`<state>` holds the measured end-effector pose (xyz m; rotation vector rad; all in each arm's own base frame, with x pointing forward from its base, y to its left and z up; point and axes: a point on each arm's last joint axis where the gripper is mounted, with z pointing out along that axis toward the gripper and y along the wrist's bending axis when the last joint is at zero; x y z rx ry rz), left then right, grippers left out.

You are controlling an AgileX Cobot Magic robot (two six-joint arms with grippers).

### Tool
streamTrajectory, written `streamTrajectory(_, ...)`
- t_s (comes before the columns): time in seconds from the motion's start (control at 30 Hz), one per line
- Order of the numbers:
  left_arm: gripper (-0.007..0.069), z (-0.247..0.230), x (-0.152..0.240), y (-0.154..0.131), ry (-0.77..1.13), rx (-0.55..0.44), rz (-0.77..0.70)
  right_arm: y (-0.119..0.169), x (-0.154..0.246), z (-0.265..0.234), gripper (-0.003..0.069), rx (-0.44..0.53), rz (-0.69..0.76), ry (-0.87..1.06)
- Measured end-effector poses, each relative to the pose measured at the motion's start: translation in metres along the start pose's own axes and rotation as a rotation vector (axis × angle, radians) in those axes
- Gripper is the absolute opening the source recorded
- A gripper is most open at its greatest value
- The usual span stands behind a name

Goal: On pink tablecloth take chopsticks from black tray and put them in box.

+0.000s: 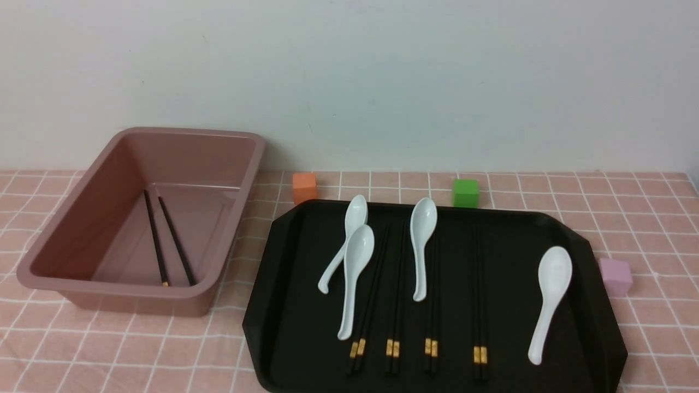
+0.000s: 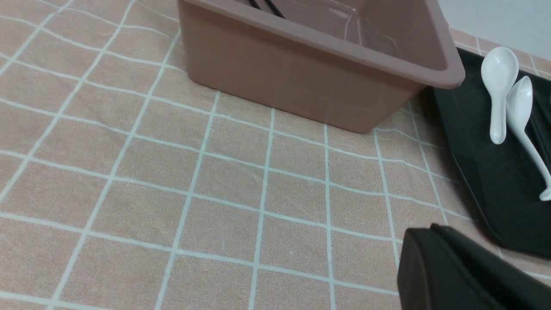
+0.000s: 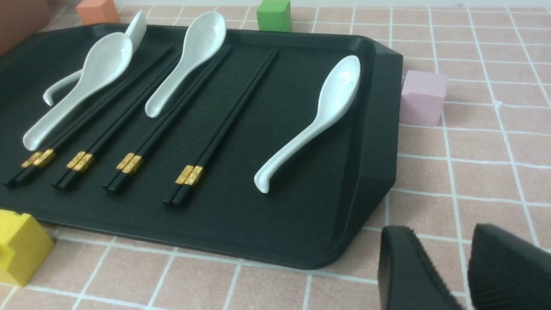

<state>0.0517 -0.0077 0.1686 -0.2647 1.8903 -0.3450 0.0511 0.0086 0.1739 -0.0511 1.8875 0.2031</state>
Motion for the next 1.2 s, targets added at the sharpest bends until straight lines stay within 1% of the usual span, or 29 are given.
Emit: streamTrajectory(1.2, 0.0018, 0.0000, 0.0000, 0.0000, 0.000, 0.000, 0.000, 0.0000, 0.0000, 0.0000, 0.0240, 0.000, 0.000, 0.000)
